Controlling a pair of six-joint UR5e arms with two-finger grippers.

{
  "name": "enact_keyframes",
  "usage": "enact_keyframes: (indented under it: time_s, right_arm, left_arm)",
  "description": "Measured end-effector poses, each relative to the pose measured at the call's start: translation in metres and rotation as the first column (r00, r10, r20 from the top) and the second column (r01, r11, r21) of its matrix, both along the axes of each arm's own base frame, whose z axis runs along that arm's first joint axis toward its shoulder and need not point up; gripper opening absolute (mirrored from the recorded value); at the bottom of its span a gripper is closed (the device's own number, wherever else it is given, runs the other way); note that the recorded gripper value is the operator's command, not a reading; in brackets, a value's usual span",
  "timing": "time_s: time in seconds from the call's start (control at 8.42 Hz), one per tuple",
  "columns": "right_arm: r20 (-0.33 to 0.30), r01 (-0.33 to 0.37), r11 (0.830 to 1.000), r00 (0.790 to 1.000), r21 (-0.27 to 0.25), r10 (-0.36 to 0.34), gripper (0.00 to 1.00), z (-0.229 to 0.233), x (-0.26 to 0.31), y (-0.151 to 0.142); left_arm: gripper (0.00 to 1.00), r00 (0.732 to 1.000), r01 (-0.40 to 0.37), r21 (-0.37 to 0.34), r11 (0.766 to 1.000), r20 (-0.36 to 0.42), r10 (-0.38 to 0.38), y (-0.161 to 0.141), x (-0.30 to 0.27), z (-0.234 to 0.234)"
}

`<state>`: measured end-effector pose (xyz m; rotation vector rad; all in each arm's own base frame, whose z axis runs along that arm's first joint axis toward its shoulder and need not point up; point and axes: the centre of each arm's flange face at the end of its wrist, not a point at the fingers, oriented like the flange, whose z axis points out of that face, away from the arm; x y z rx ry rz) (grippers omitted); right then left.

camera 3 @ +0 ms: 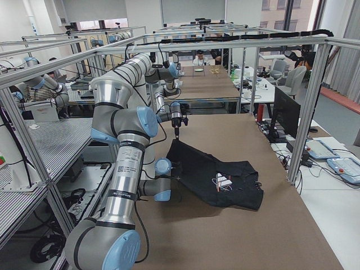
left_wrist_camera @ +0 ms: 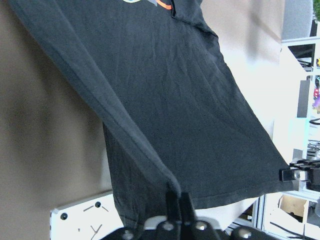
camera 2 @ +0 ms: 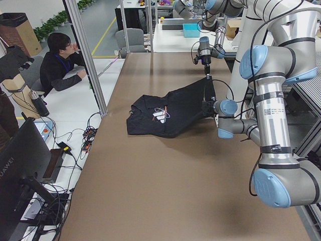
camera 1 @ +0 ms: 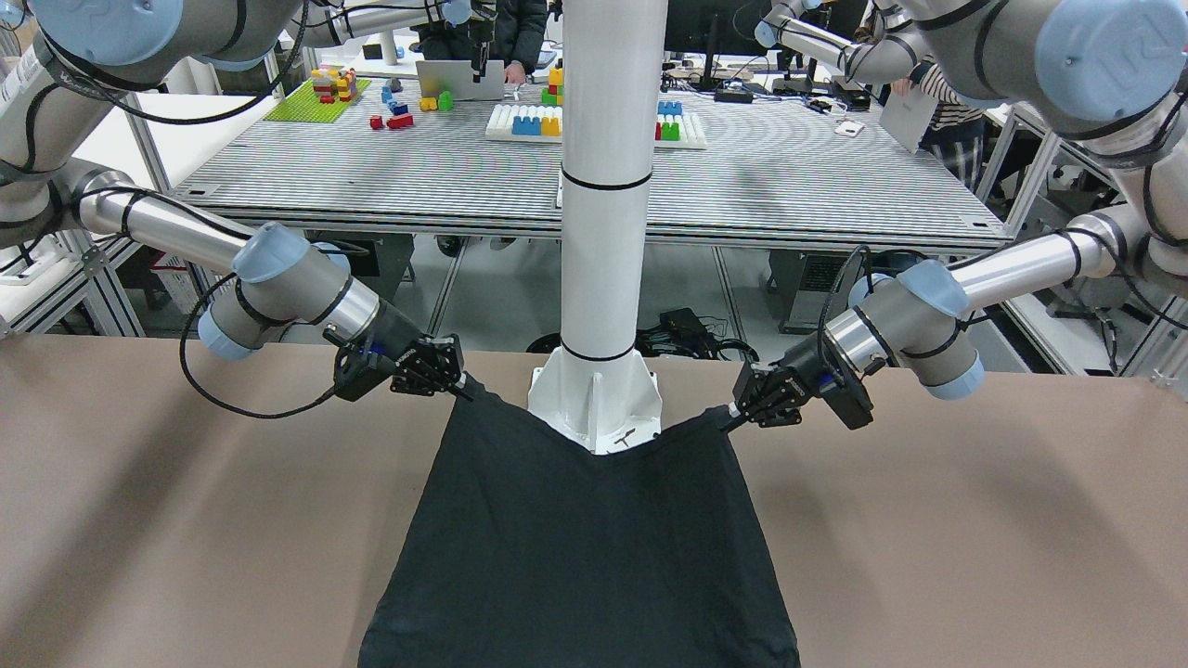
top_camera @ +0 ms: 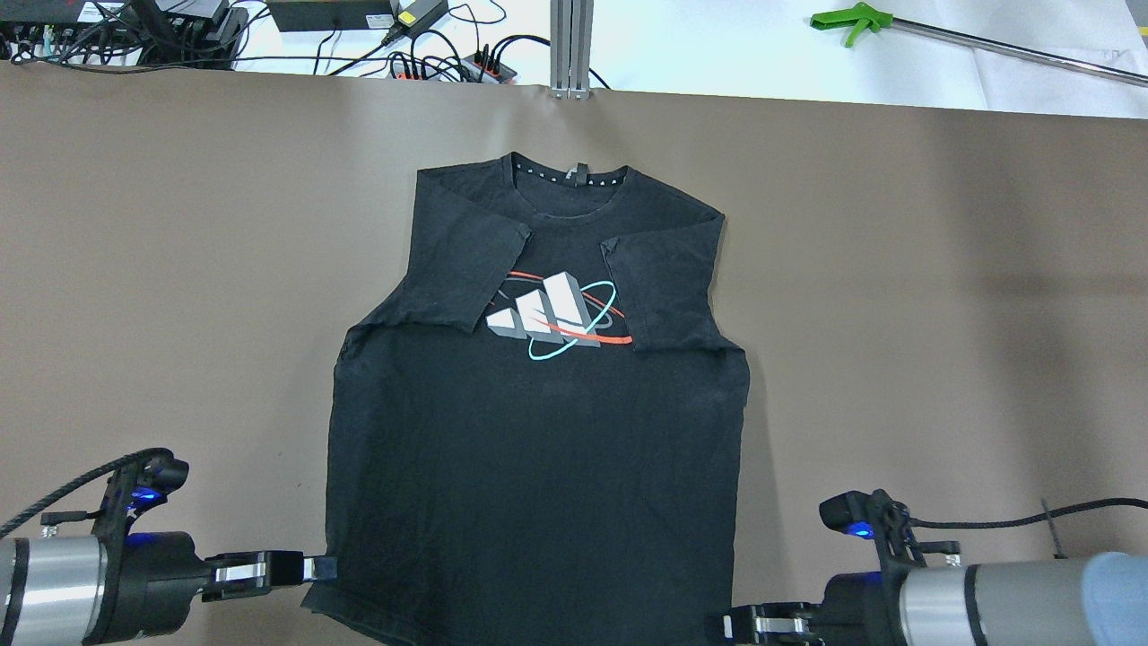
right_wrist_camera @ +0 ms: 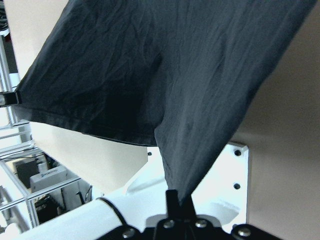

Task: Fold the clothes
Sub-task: 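Lift both hem corners with both grippers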

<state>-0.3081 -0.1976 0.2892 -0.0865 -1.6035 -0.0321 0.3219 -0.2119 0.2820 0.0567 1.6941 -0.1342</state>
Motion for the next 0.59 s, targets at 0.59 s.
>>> enact_keyframes:
  time_s: [0.59]
  right_arm:
    - [0.107, -0.025, 0.999, 0.994, 0.035, 0.021, 0.0, 0.029, -0.008, -0.027]
  left_arm:
    - [0.0, 0.999, 0.021, -0.013, 1.0, -0.043, -0.021, -0.004, 0.004, 0.001]
